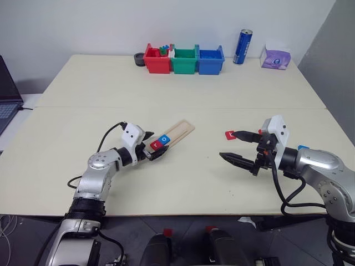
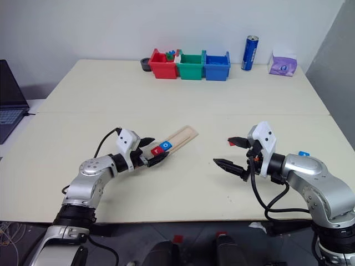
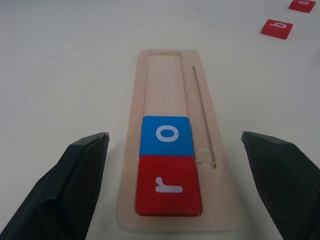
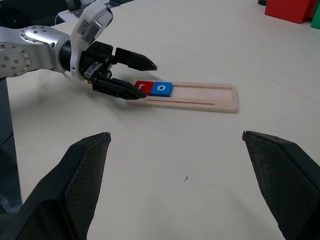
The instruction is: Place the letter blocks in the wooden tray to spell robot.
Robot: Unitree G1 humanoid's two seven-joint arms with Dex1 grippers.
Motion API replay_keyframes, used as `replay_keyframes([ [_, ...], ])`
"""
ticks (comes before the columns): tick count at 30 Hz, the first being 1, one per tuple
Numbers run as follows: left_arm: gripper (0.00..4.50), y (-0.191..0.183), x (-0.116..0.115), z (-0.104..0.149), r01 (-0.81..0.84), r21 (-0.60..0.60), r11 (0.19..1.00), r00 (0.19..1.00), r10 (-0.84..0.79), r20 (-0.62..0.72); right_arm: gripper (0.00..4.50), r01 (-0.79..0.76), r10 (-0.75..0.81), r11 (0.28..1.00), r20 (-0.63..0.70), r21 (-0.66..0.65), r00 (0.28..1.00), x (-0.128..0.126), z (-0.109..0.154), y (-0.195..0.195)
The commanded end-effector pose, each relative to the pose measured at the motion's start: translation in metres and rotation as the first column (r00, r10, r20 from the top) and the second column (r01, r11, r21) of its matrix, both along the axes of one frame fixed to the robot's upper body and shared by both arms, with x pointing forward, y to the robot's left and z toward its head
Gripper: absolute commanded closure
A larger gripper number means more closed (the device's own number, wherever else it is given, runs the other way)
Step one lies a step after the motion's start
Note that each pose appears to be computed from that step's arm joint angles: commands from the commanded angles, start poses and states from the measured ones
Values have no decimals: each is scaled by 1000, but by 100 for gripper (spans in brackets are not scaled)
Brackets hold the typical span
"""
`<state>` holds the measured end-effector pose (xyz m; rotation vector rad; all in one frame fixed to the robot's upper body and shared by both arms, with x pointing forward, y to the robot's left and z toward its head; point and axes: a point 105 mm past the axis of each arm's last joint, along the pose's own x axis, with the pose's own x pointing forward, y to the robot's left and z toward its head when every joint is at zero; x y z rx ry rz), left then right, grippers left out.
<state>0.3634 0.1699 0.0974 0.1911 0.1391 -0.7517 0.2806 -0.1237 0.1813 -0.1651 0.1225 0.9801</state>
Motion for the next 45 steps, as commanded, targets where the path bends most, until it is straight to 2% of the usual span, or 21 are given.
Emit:
replay_keyframes([
  [1,0,-4,2,4,29,9,1000,999,-29,22,1,-2,1,1000,49,13,999,-3,11,0],
  [13,0,-1,5,-10,37,20,999,999,-36,-29,1,15,-16,1000,49,27,999,-3,14,0],
  [22,0,0,7,-28,70,74,995,995,-65,-72,1,23,-25,999,48,28,999,-4,14,0],
  [27,111,-1,9,-24,88,60,994,994,-84,-66,0,29,-31,999,47,31,998,-4,14,-1],
  [32,111,-3,10,-22,109,63,992,993,-105,-62,0,33,-35,999,45,32,998,-4,14,-1],
  [36,111,-13,7,-19,187,82,979,982,-183,-51,0,36,-37,999,46,31,998,-5,13,-2],
  [38,111,-25,-3,-18,288,93,953,958,-284,-49,0,32,-33,999,45,26,998,-6,13,-3],
  [45,111,-42,-41,-21,606,165,779,796,-596,-107,0,-26,26,999,17,-29,1000,-17,6,-5],
])
